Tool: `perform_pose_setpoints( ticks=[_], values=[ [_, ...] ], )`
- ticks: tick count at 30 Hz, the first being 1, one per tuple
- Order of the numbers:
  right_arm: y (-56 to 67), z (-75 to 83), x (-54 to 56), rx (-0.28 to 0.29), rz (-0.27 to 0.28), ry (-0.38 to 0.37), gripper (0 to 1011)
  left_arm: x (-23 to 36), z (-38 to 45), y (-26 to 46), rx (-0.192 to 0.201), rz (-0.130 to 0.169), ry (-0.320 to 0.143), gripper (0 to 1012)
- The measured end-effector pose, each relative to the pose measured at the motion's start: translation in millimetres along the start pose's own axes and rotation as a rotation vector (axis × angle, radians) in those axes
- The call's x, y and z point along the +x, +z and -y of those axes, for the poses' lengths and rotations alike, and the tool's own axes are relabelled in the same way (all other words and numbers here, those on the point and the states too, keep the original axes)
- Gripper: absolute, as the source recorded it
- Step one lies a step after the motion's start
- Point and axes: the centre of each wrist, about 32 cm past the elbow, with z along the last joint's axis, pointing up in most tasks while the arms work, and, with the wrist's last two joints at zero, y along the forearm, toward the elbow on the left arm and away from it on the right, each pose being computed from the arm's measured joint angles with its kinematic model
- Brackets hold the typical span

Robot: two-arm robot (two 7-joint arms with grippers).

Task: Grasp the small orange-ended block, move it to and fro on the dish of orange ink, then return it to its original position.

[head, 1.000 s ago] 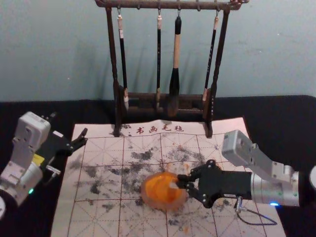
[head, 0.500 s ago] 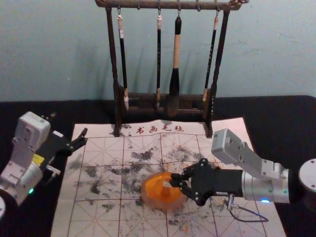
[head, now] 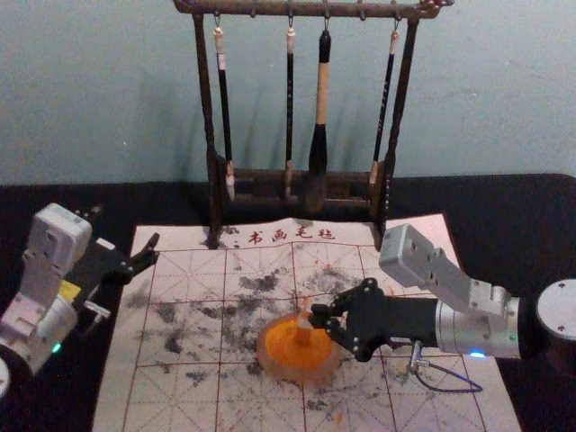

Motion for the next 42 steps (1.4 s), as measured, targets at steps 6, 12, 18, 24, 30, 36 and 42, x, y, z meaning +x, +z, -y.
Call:
perform_pose_setpoints(
  ticks=[6,12,18,24,30,36,42],
  values=[
    [-0.3,2.3,2.4,-0.002,-0.004,-0.013,49,0.0,0.0,0.0,0.000,0.000,0.000,1001],
    [-2.1,6.3,2.8,-0.005,-0.009,-0.019,49,0.0,0.0,0.0,0.000,0.000,0.000,1002],
    [-2.5,12.0,-0.3,-0.006,-0.007,-0.014,49,0.0,0.0,0.0,0.000,0.000,0.000,1001],
    [-2.7,16.8,-5.4,-0.003,-0.006,0.005,49,0.0,0.0,0.0,0.000,0.000,0.000,1001],
    [-3.1,18.6,-10.6,0.003,-0.007,0.029,49,0.0,0.0,0.0,0.000,0.000,0.000,1001],
    [-2.5,14.5,-14.2,0.014,-0.007,0.047,49,0.0,0.0,0.0,0.000,0.000,0.000,1001],
    [0.4,8.0,-13.1,0.022,-0.002,0.053,49,0.0,0.0,0.0,0.000,0.000,0.000,1001]
  ],
)
